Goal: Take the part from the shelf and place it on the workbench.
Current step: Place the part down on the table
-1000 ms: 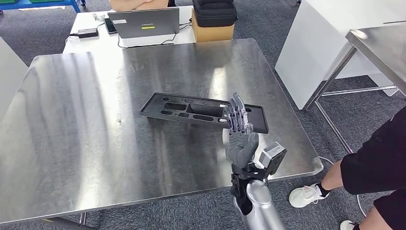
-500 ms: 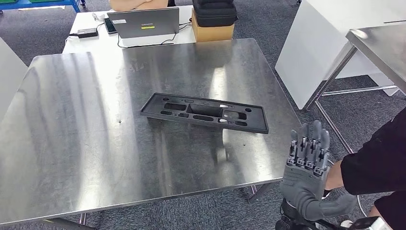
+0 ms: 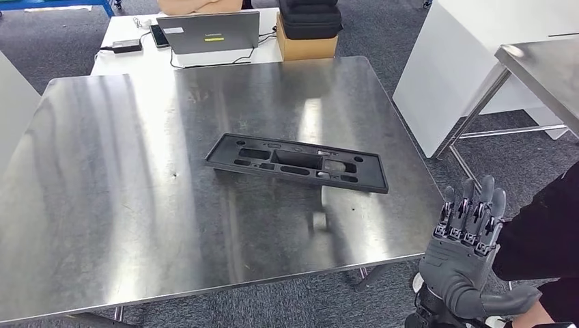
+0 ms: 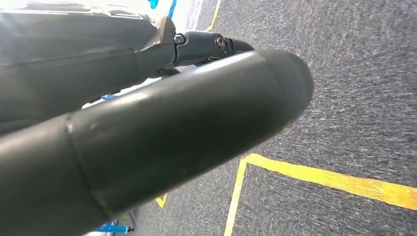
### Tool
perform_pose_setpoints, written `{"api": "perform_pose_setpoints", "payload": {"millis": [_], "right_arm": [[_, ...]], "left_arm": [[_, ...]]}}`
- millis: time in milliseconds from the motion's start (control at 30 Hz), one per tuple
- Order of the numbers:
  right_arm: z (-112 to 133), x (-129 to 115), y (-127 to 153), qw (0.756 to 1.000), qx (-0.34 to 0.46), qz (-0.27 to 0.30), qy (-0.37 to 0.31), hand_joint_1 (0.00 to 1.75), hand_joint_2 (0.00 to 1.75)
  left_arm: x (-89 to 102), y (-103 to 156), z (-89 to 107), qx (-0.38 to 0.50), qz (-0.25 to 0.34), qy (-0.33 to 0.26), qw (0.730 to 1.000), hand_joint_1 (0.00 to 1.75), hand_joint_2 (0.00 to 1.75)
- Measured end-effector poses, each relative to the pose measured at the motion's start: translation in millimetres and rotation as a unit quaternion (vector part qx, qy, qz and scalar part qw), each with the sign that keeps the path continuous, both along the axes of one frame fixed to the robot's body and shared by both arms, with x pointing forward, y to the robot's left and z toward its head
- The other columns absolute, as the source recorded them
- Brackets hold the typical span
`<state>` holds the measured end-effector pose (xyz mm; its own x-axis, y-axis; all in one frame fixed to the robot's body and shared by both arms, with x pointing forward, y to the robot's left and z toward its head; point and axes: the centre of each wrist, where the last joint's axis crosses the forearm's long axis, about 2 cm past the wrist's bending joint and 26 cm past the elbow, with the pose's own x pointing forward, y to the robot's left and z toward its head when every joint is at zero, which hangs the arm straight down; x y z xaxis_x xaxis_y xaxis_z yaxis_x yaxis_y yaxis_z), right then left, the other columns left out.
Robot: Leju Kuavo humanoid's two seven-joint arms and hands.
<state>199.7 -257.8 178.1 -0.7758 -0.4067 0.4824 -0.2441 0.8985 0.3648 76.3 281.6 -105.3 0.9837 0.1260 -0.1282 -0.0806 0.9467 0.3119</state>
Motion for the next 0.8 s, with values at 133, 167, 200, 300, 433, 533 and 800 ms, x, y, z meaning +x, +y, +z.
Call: {"api": "perform_pose_setpoints", "payload": {"millis": [133,167,200,300,433,533,800], "right_arm": [[-5.6,-2.2,-0.6,1.000,0.000,-0.003,0.013,0.00,0.00],[-7.0,-2.8,-0.5,1.000,0.000,-0.003,0.016,0.00,0.00],[-8.2,-3.2,-0.4,1.000,0.000,-0.002,0.019,0.00,0.00],[-11.4,-4.1,0.4,1.000,0.000,0.000,0.025,0.00,0.00],[-13.6,-3.4,2.8,1.000,0.001,0.006,0.030,0.00,0.00],[-14.9,-3.0,4.4,0.999,0.002,0.009,0.032,0.00,0.00],[-18.1,-1.6,4.9,0.999,0.008,0.007,0.041,0.00,0.00]], "left_arm": [[-0.6,-0.3,-0.1,0.002,0.004,0.000,1.000,0.00,0.00],[-1.0,-0.6,-0.1,0.002,0.007,0.001,1.000,0.00,0.00],[-1.4,-1.1,-0.1,0.002,0.011,0.001,1.000,0.00,0.00],[-2.8,-1.8,-0.3,0.002,0.028,0.002,1.000,0.00,0.00],[-5.2,-2.9,-0.7,0.001,0.037,0.004,0.999,0.00,0.00],[-6.7,-2.7,-0.9,0.001,0.039,0.005,0.999,0.00,0.00],[-8.0,-2.4,-1.2,0.000,0.043,0.007,0.999,0.00,0.00]]}}
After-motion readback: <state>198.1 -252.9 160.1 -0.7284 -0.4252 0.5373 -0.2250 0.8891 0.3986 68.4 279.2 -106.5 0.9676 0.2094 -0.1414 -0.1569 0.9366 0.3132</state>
